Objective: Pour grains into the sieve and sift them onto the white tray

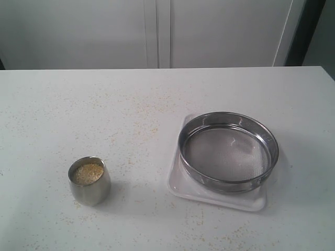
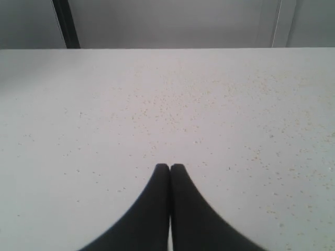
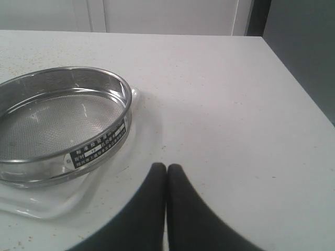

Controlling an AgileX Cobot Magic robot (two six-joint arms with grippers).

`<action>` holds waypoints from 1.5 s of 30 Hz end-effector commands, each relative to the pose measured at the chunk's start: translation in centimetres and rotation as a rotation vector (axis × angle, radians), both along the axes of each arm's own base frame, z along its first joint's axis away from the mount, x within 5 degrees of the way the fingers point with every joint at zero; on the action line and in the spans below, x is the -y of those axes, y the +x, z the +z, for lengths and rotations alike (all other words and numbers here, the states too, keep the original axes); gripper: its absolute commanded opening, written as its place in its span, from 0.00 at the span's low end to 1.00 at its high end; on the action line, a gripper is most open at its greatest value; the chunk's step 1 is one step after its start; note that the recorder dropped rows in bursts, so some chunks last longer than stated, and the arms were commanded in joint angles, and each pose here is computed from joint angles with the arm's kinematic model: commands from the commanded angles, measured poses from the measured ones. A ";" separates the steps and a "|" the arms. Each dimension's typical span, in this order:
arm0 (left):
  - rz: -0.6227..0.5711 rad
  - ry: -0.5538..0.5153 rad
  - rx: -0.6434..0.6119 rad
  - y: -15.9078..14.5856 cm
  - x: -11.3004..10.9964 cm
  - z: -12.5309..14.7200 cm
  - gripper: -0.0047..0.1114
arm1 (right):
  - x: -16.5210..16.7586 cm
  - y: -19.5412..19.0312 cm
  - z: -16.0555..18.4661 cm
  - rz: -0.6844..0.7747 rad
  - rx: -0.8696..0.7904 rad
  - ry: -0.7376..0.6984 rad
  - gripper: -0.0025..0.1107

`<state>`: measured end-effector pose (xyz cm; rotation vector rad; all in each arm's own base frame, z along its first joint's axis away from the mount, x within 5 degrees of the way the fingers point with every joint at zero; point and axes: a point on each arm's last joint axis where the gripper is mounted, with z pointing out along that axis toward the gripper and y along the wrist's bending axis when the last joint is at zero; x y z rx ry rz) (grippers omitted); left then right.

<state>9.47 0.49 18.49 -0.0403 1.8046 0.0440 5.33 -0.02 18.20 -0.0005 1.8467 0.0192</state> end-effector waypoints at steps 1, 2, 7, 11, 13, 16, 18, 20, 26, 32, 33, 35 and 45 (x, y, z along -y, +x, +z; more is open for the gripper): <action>-0.043 0.027 0.005 1.1 0.3 -0.2 0.04 | 0.0 0.0 0.0 -0.008 0.016 -0.001 0.02; -0.057 0.039 0.006 1.4 0.4 -0.2 0.04 | 0.0 0.0 0.0 -0.008 0.016 -0.001 0.02; -0.068 0.017 -0.053 2.5 0.5 -1.2 0.04 | 0.0 0.0 0.0 -0.008 0.016 -0.001 0.02; -0.100 0.028 -0.048 3.5 0.7 -1.6 0.04 | 0.0 0.0 0.0 -0.008 0.016 -0.001 0.02; -0.109 0.024 -0.055 3.9 0.8 -2.0 0.04 | 0.0 0.0 0.0 -0.008 0.016 -0.001 0.02; -0.132 0.022 -0.098 4.6 0.9 -2.9 0.04 | 0.0 0.0 0.0 -0.008 0.016 -0.001 0.02; -0.158 0.031 -0.110 4.9 1.1 -3.4 0.04 | 0.0 0.0 0.0 -0.008 0.016 -0.001 0.02; -0.193 0.039 -0.115 5.3 1.4 -3.9 0.04 | 0.0 0.0 0.0 -0.008 0.016 -0.001 0.02; -0.357 0.048 -0.133 5.8 2.7 -5.2 0.04 | 0.0 0.0 0.0 -0.008 0.016 -0.001 0.02; -0.555 0.122 -0.220 5.8 3.9 -6.9 0.04 | 0.0 0.0 0.0 -0.008 0.016 0.002 0.02; -0.592 0.131 -0.225 5.8 4.2 -7.1 0.04 | 0.0 0.0 0.0 -0.008 0.016 0.002 0.02; -0.651 0.140 -0.227 6.2 4.5 -7.2 0.04 | 0.0 0.0 0.0 -0.008 0.016 0.002 0.02; -0.761 0.112 -0.243 7.0 5.3 -7.7 0.04 | 0.0 0.0 0.0 -0.008 0.016 0.002 0.02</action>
